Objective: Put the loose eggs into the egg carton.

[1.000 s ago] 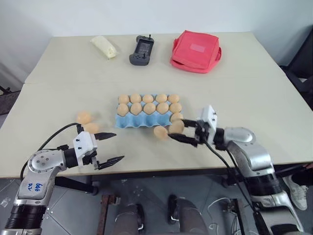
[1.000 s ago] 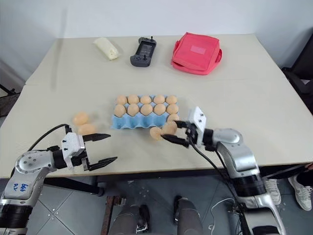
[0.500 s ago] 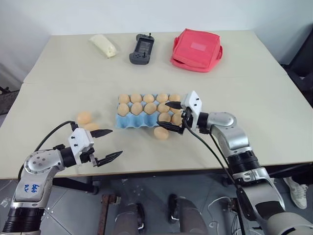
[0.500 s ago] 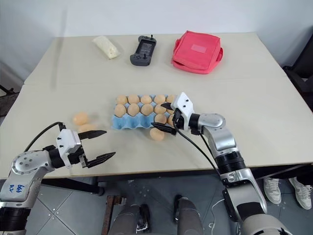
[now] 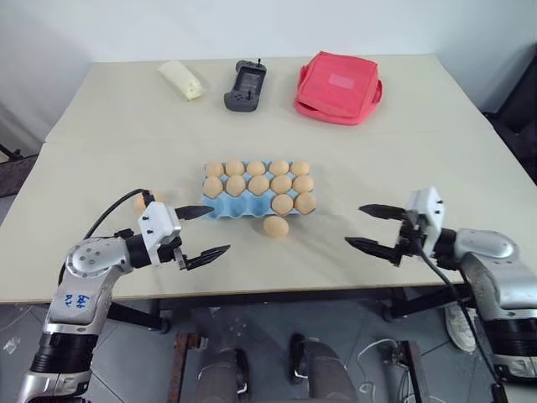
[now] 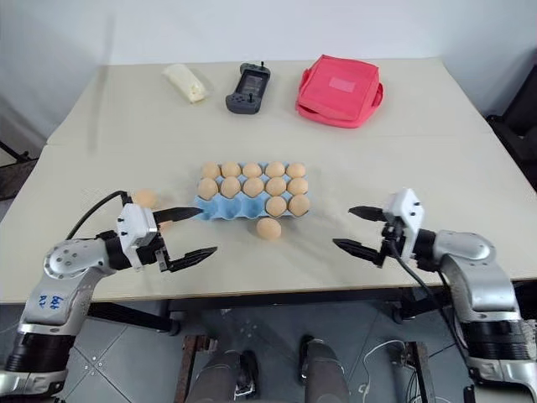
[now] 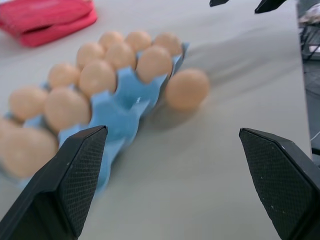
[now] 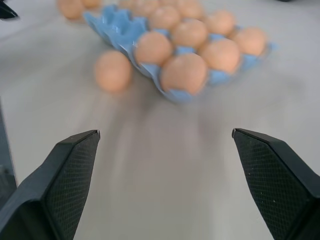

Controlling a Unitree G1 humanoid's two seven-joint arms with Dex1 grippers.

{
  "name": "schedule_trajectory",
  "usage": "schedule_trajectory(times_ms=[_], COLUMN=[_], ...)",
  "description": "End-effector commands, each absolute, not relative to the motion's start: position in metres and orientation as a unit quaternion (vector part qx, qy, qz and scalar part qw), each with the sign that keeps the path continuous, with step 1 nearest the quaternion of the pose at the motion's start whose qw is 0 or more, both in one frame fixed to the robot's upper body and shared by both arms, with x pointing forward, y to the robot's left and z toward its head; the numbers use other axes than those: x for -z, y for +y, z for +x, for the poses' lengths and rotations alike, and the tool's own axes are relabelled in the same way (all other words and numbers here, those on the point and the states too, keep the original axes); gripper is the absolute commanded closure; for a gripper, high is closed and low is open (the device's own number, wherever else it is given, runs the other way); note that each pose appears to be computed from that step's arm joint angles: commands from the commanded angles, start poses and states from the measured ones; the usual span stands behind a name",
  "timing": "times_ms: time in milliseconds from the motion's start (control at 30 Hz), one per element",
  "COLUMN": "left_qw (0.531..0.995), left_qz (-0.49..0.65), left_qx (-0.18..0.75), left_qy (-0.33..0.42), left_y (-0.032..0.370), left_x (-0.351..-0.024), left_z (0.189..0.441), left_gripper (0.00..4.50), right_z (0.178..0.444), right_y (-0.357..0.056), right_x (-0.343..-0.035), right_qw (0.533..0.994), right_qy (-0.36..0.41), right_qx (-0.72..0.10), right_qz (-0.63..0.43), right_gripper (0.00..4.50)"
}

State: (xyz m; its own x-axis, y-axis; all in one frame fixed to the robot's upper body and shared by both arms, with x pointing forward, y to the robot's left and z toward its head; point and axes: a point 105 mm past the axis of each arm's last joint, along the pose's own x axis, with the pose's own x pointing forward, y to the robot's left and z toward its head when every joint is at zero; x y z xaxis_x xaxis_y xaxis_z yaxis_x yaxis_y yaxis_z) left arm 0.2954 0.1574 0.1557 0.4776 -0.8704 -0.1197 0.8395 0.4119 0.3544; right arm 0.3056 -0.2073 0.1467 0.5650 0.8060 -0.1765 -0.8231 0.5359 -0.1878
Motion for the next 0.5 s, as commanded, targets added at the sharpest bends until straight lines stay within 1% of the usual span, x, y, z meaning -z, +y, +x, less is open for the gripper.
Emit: schedule_trajectory(times_ms=[33, 133, 233, 367, 433, 500], left_qw=[0.832, 0.83, 0.832, 0.837, 0.839, 0.841], left_qz=[0.183, 0.186, 0.189, 0.2, 0.202, 0.202], left_qx=[0.522, 0.525, 0.521, 0.509, 0.505, 0.501], left_qy=[-0.048, -0.041, -0.028, -0.018, -0.014, -0.009], left_y=[0.155, 0.157, 0.166, 0.183, 0.189, 0.194], left_x=[-0.162, -0.161, -0.159, -0.163, -0.164, -0.163], left_z=[0.296, 0.297, 0.3, 0.304, 0.303, 0.3], left_gripper=[0.0, 0.0, 0.0, 0.0, 0.0, 0.0], right_z=[0.301, 0.302, 0.302, 0.304, 0.302, 0.303], right_y=[-0.216, -0.21, -0.194, -0.164, -0.149, -0.135], right_x=[-0.148, -0.149, -0.148, -0.143, -0.137, -0.132], right_qw=[0.87, 0.865, 0.85, 0.828, 0.817, 0.81], right_qy=[0.018, 0.004, -0.002, 0.022, 0.047, 0.057], right_qx=[-0.466, -0.475, -0.496, -0.534, -0.552, -0.564], right_qz=[-0.159, -0.163, -0.176, -0.169, -0.157, -0.151], right_gripper=[0.05, 0.05, 0.05, 0.05, 0.05, 0.05])
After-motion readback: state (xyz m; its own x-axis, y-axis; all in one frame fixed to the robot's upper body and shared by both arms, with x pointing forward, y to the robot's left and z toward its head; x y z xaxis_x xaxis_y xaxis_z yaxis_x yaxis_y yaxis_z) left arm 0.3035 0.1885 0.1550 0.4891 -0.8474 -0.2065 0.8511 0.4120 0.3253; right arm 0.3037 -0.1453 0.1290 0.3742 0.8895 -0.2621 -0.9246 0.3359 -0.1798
